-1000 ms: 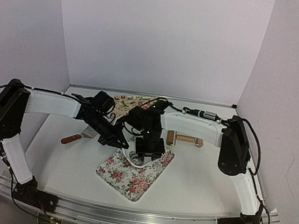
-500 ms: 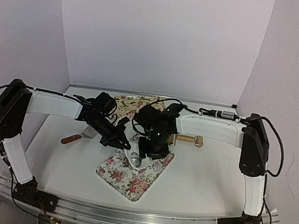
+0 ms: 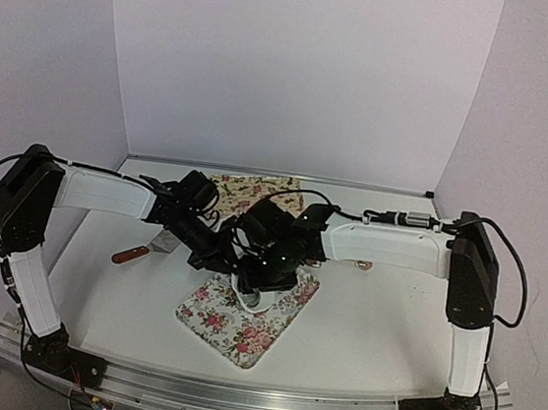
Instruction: Roll out the dumpling wrappers from the dough
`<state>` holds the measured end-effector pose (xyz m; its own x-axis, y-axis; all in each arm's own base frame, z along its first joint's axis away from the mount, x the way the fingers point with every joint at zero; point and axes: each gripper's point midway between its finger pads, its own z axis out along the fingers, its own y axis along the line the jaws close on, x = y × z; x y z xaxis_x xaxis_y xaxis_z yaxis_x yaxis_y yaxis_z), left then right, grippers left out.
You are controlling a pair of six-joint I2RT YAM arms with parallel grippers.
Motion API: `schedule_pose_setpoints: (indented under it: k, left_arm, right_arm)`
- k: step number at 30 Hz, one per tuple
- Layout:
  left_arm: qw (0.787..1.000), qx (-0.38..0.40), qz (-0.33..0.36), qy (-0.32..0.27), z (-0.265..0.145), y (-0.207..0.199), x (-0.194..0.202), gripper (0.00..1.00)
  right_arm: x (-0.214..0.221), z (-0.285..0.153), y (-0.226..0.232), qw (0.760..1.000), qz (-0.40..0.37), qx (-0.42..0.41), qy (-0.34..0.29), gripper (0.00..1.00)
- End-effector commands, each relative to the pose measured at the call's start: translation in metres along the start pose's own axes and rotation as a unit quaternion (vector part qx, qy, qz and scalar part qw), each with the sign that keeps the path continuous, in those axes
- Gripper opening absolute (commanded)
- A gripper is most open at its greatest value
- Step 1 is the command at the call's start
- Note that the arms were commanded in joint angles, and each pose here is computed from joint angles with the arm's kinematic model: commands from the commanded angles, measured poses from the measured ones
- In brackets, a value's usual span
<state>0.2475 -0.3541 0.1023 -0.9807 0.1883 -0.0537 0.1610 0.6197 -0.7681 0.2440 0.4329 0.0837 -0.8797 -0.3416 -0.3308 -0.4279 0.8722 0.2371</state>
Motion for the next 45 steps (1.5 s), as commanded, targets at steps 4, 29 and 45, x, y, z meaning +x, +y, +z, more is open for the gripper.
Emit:
schedule_pose_setpoints:
  k: [4,29,45]
  left_arm:
    - [0.996,0.075,0.038,-0.012,0.004,-0.05,-0.025,0.0]
    - [0.997,0.012,0.057,-0.056,0.018,-0.025,-0.094,0.01]
    - [0.987,-0.106,0.078,-0.094,-0.008,0.015,-0.11,0.59]
  right_arm:
    - [-0.006,-0.065,-0.034,0.994,0.039,0.047,-0.088,0.63]
    - [-0.003,-0.119,-0.07,0.979,0.098,0.079,-0.162,0.68]
    - [-0.016,-0.09,-0.06,0.988,0.068,0.079,-0.113,0.68]
